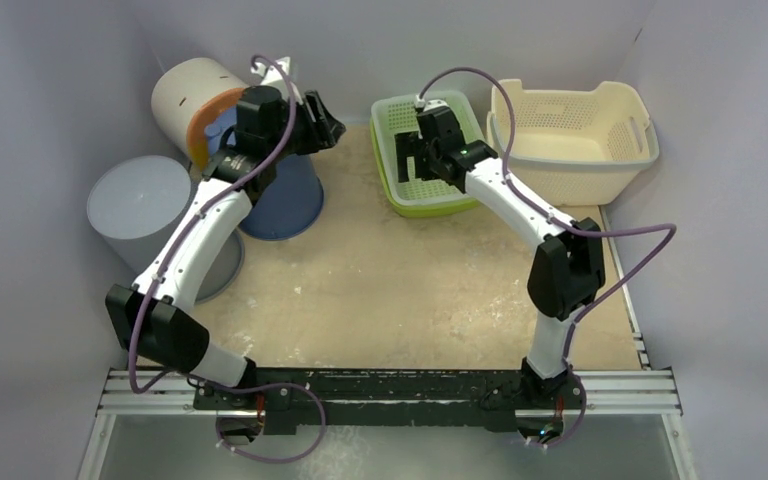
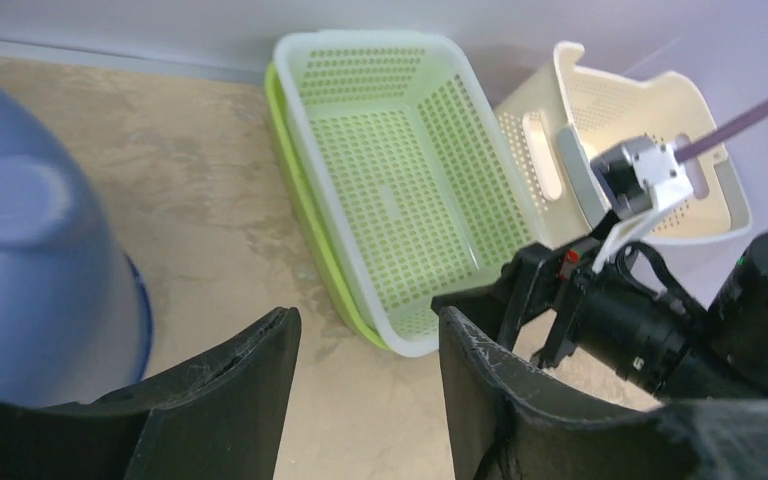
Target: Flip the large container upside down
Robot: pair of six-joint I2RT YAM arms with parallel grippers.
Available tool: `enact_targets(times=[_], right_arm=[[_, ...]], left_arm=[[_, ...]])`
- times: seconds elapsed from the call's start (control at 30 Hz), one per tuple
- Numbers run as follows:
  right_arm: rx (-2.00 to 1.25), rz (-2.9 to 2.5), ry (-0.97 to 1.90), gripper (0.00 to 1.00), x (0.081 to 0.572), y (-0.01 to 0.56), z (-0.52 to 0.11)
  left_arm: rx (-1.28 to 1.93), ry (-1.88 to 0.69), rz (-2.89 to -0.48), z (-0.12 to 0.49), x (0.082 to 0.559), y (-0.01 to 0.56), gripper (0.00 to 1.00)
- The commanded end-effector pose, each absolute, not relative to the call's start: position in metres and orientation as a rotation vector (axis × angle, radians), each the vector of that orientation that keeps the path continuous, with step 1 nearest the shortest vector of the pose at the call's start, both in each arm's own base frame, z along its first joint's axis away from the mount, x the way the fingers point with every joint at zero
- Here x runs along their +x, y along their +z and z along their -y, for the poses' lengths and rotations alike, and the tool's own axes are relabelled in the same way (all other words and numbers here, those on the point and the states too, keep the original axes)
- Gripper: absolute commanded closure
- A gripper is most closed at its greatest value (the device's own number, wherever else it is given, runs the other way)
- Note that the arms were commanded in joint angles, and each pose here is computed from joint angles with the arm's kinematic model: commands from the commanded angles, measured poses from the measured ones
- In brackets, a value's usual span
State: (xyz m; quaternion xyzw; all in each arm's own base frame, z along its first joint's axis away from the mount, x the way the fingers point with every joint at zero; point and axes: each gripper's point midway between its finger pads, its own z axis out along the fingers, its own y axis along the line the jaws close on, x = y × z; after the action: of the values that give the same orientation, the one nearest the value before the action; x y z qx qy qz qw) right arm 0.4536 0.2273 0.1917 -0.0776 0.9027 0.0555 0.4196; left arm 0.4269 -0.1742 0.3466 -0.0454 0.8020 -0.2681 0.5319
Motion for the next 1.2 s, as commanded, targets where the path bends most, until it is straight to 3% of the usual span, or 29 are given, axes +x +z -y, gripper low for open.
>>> enact_targets(times=[0.0, 0.37, 0.77, 1.17], right_arm=[[-0.2, -2.172, 0.177, 0.06, 0.476, 0.227, -0.219], [-0.412, -2.207, 0.416, 0.31, 0.506, 0.197, -0.279], [-0.432, -2.295, 0.458, 0.34, 0.512, 0.143, -0.291], [-0.394, -2.351, 0.441, 0.43, 0.506, 0.108, -0.287]], left_arm=[[-0.12, -0.64, -1.887, 0.193, 0.439, 0.343, 0.48], [-0.139, -0.571, -1.916, 0.192, 0.448, 0.327, 0.48], [-0.132, -0.537, -1.935, 0.185, 0.44, 0.327, 0.48], [-0.107, -0.443, -1.932, 0.166, 0.421, 0.344, 0.48]])
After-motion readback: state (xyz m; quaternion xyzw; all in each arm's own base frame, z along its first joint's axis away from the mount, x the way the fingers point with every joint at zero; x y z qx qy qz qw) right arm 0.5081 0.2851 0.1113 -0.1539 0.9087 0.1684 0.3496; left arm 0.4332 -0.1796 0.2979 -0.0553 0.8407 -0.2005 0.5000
